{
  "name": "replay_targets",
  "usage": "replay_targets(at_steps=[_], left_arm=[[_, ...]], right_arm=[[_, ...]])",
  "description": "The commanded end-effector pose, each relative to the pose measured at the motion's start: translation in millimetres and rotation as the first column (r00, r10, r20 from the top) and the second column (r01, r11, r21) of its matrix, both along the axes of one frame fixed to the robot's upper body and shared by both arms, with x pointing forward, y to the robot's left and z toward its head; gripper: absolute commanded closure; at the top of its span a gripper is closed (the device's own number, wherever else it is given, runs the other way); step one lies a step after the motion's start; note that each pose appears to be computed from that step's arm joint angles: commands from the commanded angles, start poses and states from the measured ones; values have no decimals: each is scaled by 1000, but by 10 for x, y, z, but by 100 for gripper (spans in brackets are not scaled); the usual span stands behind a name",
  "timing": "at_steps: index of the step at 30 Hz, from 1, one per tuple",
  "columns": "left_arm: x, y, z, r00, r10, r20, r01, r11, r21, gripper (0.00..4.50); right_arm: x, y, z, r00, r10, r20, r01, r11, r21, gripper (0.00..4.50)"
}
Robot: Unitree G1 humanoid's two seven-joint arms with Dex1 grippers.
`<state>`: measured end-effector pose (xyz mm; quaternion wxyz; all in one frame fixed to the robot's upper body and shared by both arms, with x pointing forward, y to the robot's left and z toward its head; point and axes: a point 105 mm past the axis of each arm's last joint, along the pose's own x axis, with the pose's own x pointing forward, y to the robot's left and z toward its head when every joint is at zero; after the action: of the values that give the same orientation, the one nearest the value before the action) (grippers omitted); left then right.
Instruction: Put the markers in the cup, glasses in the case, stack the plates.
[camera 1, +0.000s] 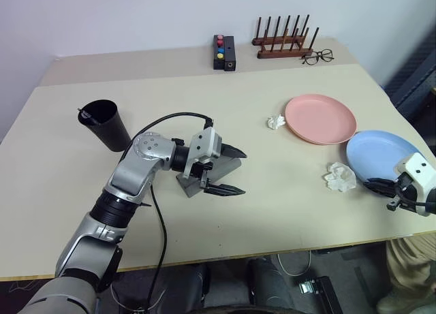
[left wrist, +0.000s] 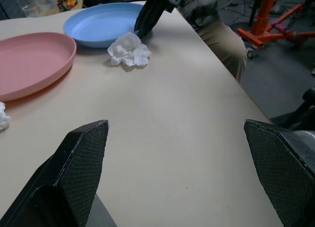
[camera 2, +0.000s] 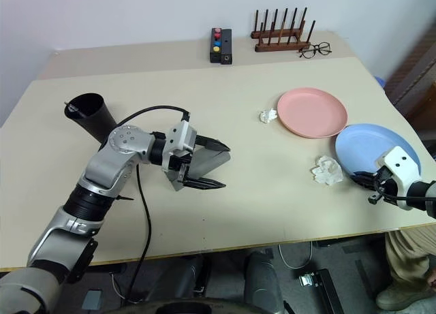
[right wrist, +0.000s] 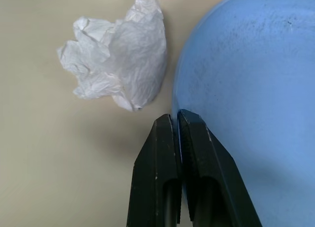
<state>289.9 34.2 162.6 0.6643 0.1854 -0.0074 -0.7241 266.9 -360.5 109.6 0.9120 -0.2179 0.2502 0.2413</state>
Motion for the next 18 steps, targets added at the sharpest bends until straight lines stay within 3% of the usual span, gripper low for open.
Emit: replay_targets(at_steps=[1, 11, 18], left_arm=[[10, -42, 132, 998, -4, 64, 5, 1000, -26, 0], [28, -81, 117, 997, 16, 73, -13, 999, -35, 0], [57, -88, 117, 997, 24, 79, -22, 999, -37, 0]], right_arm=[[81, -79, 148, 998, -27, 62, 30, 998, -60, 445], [182, 96, 468, 985, 61, 161, -26, 976, -214, 445], [429, 377, 790, 952, 180, 249, -85, 932, -352, 445]])
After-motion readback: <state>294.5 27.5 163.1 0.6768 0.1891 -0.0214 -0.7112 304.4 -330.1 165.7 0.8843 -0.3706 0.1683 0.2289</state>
